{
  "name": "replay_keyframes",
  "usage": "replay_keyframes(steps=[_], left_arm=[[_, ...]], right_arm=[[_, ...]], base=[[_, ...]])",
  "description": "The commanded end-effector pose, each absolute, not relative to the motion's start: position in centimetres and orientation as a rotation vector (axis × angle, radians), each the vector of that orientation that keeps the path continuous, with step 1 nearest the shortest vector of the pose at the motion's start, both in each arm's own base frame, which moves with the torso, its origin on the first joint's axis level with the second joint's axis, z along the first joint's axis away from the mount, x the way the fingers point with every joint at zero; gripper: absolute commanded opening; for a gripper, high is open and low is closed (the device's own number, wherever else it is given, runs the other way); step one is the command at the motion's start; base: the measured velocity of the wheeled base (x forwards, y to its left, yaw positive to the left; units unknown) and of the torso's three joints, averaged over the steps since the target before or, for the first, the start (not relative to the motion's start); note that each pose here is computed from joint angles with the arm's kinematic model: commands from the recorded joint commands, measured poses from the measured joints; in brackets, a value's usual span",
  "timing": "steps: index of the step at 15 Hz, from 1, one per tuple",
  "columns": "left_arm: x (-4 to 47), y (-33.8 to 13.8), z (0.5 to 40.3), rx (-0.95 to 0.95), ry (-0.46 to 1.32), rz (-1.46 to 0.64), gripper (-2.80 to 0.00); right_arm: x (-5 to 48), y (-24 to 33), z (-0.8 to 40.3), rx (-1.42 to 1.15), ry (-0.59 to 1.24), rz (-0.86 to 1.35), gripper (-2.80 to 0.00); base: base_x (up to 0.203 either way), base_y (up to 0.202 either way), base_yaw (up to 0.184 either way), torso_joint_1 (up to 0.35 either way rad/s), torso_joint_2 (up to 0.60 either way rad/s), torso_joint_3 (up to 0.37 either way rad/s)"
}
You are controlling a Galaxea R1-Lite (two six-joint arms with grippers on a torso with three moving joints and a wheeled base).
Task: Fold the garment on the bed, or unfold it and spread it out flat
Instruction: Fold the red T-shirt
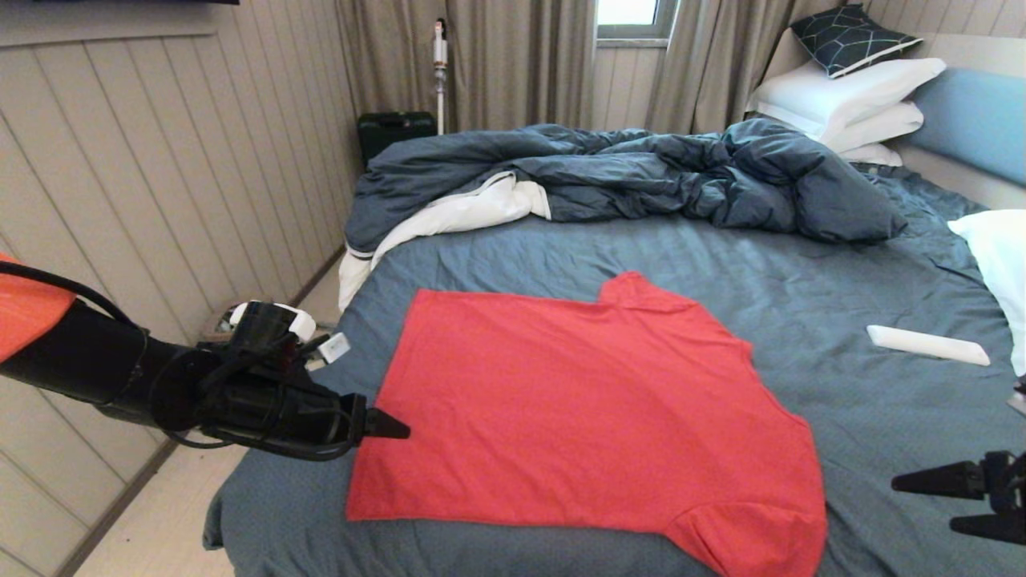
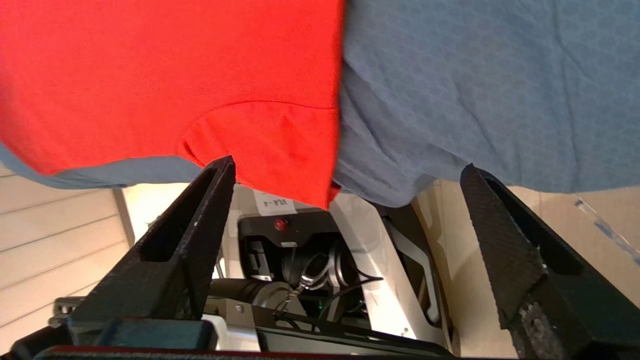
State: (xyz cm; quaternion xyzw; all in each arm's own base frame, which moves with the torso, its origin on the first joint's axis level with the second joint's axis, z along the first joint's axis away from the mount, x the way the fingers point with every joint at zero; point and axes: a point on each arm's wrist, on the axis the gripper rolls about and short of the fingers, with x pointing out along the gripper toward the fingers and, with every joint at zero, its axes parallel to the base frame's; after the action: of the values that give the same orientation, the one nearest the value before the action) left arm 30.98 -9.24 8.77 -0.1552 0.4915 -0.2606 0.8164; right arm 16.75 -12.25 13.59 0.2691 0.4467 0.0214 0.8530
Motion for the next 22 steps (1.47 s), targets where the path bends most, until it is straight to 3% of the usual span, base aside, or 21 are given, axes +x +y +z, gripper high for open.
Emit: replay_keyframes(steps=[1, 10, 17, 22], left_arm=[[31.9, -9.5, 7.2, -0.332, 1.070, -0.551, 0.00], [34.0, -10.8, 4.8, -0.261, 1.012, -0.482, 0.00], [33.6, -8.9, 7.7, -0.264, 0.927, -0.454, 0.00], [33.6, -9.2, 5.6, -0.250, 0.992, -0.461, 0.00]], right_arm=[[16.7, -12.2, 13.8, 0.564, 0.929, 0.056, 0.00], [17.1, -12.8, 13.2, 0.561, 0.906, 0.058, 0.00], [17.1, -12.7, 13.0, 0.569, 0.900, 0.093, 0.00], [17.2, -12.8, 12.7, 0.580, 0.904, 0.099, 0.00]], base=[[0.000, 0.000, 0.000, 0.000, 0.00, 0.000], [0.000, 0.000, 0.000, 0.000, 0.00, 0.000], [0.000, 0.000, 0.000, 0.000, 0.00, 0.000], [0.000, 0.000, 0.000, 0.000, 0.00, 0.000]])
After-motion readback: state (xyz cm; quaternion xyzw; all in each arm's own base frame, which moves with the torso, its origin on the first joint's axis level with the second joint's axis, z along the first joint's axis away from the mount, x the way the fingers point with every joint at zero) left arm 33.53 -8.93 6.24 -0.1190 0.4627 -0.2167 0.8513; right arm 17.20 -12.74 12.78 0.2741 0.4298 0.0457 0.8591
